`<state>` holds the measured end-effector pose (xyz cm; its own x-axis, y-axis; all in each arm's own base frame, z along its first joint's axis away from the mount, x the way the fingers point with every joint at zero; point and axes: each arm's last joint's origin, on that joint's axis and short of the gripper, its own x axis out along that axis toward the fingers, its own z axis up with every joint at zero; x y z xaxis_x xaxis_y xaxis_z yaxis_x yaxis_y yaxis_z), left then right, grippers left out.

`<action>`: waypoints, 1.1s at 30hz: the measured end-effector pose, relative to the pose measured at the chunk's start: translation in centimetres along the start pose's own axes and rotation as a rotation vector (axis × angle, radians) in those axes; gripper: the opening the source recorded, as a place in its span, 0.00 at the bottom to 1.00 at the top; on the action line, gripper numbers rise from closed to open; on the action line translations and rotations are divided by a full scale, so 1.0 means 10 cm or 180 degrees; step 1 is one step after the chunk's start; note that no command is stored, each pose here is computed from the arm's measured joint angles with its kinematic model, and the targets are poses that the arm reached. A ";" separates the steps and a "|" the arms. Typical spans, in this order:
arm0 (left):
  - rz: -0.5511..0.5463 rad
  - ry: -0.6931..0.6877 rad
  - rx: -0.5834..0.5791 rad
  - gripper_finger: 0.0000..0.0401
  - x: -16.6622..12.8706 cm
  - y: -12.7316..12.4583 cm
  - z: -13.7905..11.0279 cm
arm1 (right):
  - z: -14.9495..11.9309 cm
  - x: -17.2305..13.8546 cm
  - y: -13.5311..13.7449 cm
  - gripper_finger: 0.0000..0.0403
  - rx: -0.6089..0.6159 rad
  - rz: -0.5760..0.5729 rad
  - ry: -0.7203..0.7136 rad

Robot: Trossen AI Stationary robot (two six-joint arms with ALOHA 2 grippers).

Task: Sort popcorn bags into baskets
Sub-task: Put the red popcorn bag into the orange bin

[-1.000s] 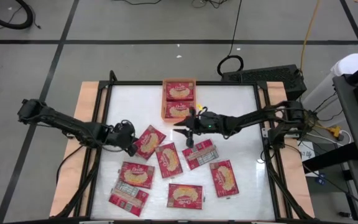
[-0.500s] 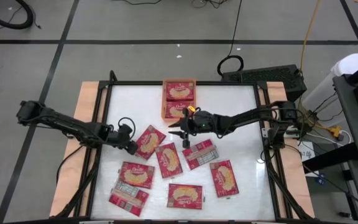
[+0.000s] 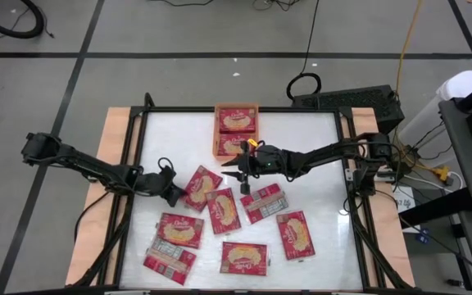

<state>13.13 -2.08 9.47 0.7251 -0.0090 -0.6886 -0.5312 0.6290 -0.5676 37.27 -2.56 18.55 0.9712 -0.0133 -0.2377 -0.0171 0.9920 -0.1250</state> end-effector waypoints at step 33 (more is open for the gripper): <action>0.0990 -0.0663 0.3362 0.01 -0.50 -0.87 1.10 | 0.26 0.03 -0.38 0.57 0.0564 0.0110 0.0758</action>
<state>18.96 1.02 22.77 0.7372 0.3315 -0.5888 -0.1354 0.9262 0.3520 38.27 -6.03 21.49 0.8874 0.0127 -0.4608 0.0127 0.9986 0.0521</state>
